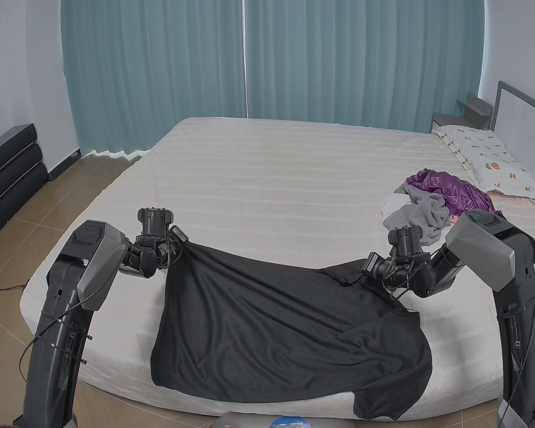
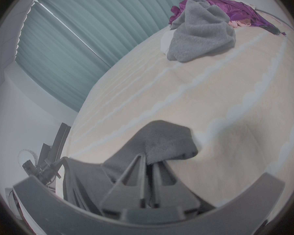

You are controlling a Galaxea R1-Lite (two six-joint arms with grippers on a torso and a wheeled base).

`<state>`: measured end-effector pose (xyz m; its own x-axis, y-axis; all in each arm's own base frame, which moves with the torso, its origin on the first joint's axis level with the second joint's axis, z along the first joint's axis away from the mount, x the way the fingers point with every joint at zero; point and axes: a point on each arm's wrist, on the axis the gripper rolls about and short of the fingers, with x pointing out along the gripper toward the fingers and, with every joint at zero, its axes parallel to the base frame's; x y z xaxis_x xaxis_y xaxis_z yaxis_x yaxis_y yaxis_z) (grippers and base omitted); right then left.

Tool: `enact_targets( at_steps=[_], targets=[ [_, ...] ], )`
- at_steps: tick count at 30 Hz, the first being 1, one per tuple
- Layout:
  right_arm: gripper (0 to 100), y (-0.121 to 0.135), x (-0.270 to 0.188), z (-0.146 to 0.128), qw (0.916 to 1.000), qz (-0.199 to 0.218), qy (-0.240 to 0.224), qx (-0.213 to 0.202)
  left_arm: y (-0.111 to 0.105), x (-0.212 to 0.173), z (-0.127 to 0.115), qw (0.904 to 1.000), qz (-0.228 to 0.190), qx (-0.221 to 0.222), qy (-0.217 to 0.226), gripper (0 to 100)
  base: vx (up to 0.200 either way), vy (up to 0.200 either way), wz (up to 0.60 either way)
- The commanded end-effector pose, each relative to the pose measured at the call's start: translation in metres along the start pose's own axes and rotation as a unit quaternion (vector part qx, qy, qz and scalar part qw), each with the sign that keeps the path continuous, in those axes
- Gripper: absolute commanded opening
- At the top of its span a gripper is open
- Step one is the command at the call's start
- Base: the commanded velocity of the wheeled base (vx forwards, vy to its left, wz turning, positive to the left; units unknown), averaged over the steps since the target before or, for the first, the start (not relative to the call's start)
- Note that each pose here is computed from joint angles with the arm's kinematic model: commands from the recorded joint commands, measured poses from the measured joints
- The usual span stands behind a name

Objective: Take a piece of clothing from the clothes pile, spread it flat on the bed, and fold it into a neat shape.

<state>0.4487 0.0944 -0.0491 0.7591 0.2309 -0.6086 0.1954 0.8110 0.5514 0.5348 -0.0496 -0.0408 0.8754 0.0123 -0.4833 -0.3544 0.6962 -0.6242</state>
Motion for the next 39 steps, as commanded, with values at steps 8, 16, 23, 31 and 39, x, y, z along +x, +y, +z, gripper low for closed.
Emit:
enact_targets(
  at_steps=[8, 16, 23, 31, 39],
  targets=[
    [0, 0.005, 0.004, 0.045, 0.9943, 0.007, -0.106, 0.012, -0.004, -0.001, 0.004, 0.9999, -0.002, 0.000, -0.017, 0, 0.000, 0.000, 0.00],
    [0, 0.008, 0.002, 0.077, 0.9838, 0.013, -0.178, 0.017, -0.012, 0.002, 0.011, 0.9962, -0.049, -0.009, -0.072, 0, 0.000, 0.000, 0.00],
    [0, 0.003, 0.022, 0.087, 0.9671, 0.002, -0.254, -0.007, -0.017, 0.003, 0.016, 0.9907, -0.082, -0.015, -0.108, 0, 0.000, 0.000, 0.00],
    [0, 0.011, 0.021, 0.099, 0.9499, 0.027, -0.309, -0.041, -0.013, 0.004, 0.018, 0.9900, -0.074, -0.017, -0.119, 0, 0.000, 0.000, 0.00],
    [0, 0.020, 0.028, 0.108, 0.9388, 0.047, -0.337, -0.053, -0.011, 0.004, 0.021, 0.9889, -0.063, -0.021, -0.133, 0, 0.000, 0.000, 0.00]
  ],
)
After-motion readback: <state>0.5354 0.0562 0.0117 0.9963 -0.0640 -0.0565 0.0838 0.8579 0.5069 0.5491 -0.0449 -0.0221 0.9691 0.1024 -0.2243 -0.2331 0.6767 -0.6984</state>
